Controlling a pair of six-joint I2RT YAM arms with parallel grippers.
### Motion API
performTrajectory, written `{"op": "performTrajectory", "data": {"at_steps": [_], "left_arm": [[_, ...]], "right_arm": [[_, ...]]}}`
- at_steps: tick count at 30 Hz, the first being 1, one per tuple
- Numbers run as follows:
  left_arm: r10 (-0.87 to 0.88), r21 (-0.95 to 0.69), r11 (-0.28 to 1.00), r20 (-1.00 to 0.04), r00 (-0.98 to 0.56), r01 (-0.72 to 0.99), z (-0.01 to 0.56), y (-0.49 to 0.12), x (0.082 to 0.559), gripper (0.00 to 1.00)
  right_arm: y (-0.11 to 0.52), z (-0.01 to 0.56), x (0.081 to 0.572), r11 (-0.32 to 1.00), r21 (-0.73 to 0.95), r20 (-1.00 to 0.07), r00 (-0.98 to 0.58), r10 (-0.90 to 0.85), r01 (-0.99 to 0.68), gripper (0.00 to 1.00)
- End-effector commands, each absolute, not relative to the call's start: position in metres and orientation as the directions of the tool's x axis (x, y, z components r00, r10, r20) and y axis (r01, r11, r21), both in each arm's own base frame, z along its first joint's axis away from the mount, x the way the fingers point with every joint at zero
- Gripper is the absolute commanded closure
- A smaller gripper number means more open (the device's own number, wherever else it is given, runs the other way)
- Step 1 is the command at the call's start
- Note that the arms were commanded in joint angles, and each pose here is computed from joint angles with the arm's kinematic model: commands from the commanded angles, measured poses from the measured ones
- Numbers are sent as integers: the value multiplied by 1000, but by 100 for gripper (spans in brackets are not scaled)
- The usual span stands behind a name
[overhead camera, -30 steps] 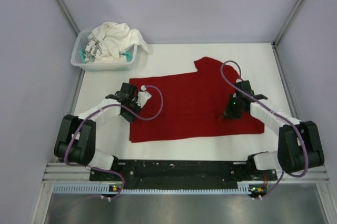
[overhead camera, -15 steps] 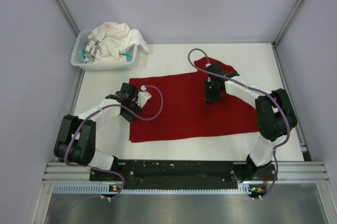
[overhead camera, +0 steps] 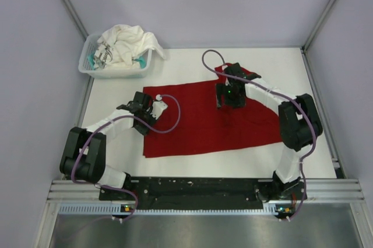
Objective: Fold and stack the t-shirts
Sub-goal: Fold the flattened tshirt in 1/3 of the way
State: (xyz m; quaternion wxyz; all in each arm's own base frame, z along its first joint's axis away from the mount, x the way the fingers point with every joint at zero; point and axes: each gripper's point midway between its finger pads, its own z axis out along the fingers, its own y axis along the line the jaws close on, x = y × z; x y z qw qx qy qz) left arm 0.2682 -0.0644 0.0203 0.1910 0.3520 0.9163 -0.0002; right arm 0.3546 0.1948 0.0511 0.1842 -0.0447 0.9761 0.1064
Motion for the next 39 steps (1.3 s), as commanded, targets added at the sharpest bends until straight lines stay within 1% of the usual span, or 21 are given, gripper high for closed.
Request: {"op": "performTrajectory", "data": {"at_steps": [1, 3, 4, 6, 8, 10, 13, 16, 18, 22, 24, 26, 27, 28, 29, 30, 31, 35, 39], "left_arm": [[654, 158, 746, -358, -666, 647, 26, -62, 273, 70], [661, 173, 737, -382, -645, 653, 40, -64, 277, 68], [664, 170, 734, -389, -639, 658, 46, -64, 276, 67], [662, 154, 729, -407, -630, 667, 58, -68, 273, 64], [671, 107, 706, -418, -613, 700, 68, -76, 262, 60], [697, 47, 651, -431, -573, 758, 72, -88, 243, 53], [775, 15, 510, -441, -452, 860, 72, -108, 207, 43], [847, 39, 382, -416, -332, 923, 57, -115, 177, 37], [873, 49, 336, -392, -291, 941, 44, -113, 165, 36], [897, 117, 355, -322, -303, 927, 21, -96, 173, 36], [900, 128, 368, -297, -319, 921, 12, -95, 178, 37], [898, 117, 384, -277, -341, 916, 4, -94, 180, 39], [898, 105, 390, -265, -352, 915, 1, -94, 179, 44], [900, 93, 387, -253, -354, 917, -2, -94, 176, 56], [902, 78, 385, -240, -358, 919, -6, -92, 173, 65], [905, 66, 380, -234, -356, 923, -8, -92, 170, 77], [906, 58, 379, -229, -357, 924, -11, -91, 166, 100], [908, 53, 381, -210, -363, 923, -7, -84, 158, 100], [907, 77, 367, -248, -339, 927, 16, -83, 154, 100]], "right_arm": [[177, 136, 368, 978, 143, -583, -812, -39, -150, 23], [135, 135, 359, 997, 73, -599, -800, 30, -17, 23], [113, 137, 351, 996, 67, -605, -791, 86, 58, 26], [70, 118, 325, 971, 92, -561, -795, 232, 219, 32], [33, 101, 301, 922, 126, -529, -761, 375, 367, 39], [3, 91, 281, 872, 123, -533, -710, 461, 474, 40], [-28, 81, 258, 770, 152, -519, -612, 596, 620, 40], [-47, 70, 241, 662, 191, -509, -503, 698, 725, 40], [-54, 62, 232, 602, 198, -499, -449, 741, 774, 40], [-66, 40, 225, 509, 206, -473, -371, 799, 836, 43], [-68, 28, 222, 469, 205, -435, -349, 830, 859, 49], [-70, 18, 219, 437, 195, -401, -336, 853, 878, 61], [-71, 14, 217, 427, 189, -388, -332, 860, 884, 73], [-75, 13, 214, 403, 188, -381, -311, 870, 896, 90], [-78, 12, 209, 372, 199, -375, -280, 884, 906, 96], [-83, 14, 206, 339, 223, -377, -239, 895, 914, 99], [-85, 16, 203, 313, 247, -374, -208, 904, 917, 100], [-83, 36, 195, 244, 367, -368, -101, 924, 898, 100], [-79, 57, 178, 174, 398, -381, -10, 925, 901, 100]]}}
